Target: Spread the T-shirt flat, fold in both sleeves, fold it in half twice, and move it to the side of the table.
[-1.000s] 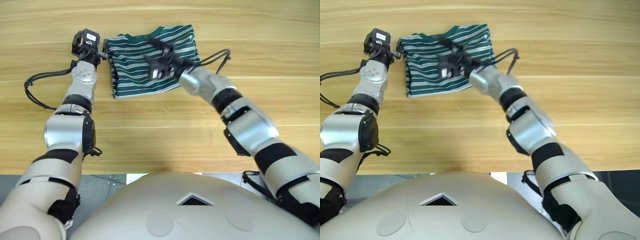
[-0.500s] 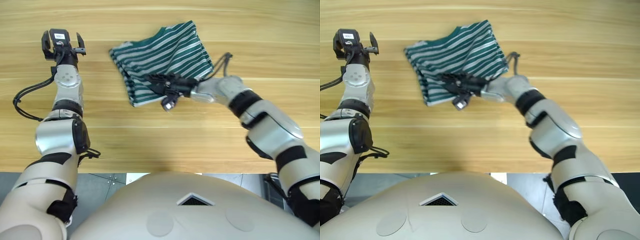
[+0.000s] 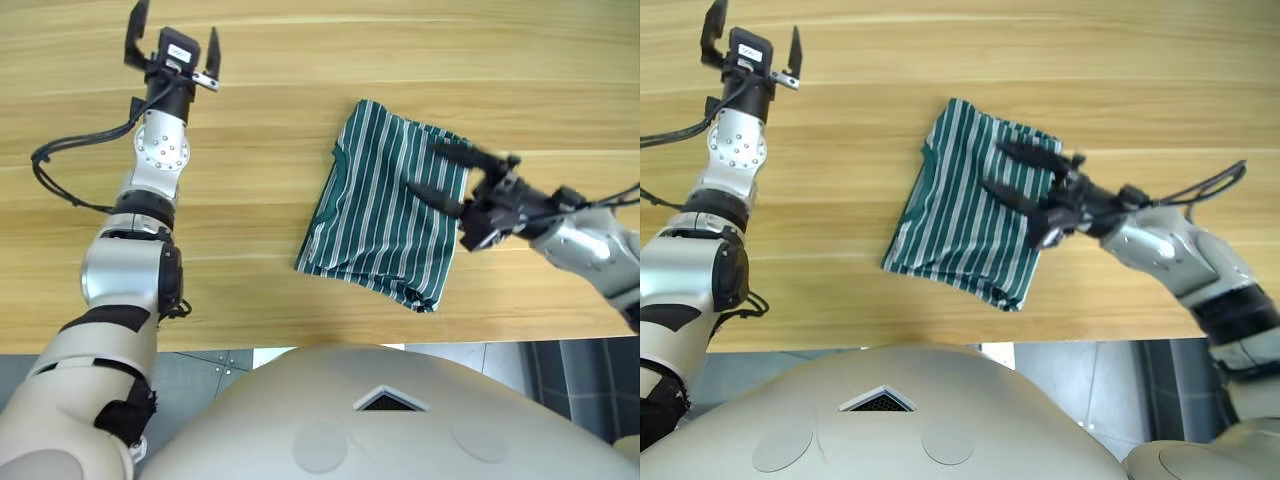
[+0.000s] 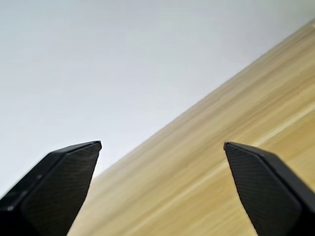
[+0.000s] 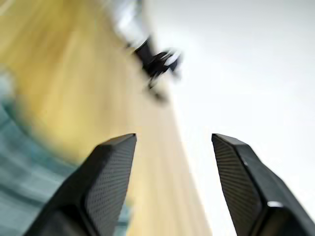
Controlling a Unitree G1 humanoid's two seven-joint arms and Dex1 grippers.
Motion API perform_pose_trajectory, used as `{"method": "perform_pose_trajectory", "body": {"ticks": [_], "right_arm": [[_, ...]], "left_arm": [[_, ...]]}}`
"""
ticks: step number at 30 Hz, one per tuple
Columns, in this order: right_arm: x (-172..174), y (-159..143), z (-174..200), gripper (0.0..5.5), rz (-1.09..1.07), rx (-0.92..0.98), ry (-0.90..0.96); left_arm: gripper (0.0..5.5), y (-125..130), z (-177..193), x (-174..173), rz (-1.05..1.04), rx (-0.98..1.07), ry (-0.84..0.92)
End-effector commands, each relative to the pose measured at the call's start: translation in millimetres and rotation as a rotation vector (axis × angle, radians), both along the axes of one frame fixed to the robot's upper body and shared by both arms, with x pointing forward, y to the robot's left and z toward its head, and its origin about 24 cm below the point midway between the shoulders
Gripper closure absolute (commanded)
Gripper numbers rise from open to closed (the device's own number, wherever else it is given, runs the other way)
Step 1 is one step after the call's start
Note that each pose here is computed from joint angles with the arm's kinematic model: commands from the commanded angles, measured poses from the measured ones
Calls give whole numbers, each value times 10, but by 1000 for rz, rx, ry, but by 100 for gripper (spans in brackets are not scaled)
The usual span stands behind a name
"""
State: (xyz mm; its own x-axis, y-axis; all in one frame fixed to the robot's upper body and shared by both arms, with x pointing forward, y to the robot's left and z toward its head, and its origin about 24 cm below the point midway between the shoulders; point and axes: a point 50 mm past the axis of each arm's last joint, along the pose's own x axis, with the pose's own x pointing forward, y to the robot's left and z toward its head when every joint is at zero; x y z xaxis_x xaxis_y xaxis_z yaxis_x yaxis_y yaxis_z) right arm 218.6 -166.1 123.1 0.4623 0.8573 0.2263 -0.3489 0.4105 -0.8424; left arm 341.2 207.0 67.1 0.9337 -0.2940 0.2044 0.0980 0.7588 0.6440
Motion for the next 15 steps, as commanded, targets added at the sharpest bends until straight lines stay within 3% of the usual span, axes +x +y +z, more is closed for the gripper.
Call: {"method": "perform_pose_trajectory", "body": {"ticks": [1,6,9,15], "right_arm": [[203,48,-76,267,-87,82,68],[453,-152,-17,267,-275,159,46],[664,-394,137,267,-453,240,-7],[916,-508,83,267,-591,218,22]], "left_arm": [[88,-358,-98,-240,-344,66,-13],[88,-886,-539,-818,-865,215,137],[88,-1032,-743,-1152,-1139,330,243],[88,-1209,-738,-1097,-1145,336,260]]}}
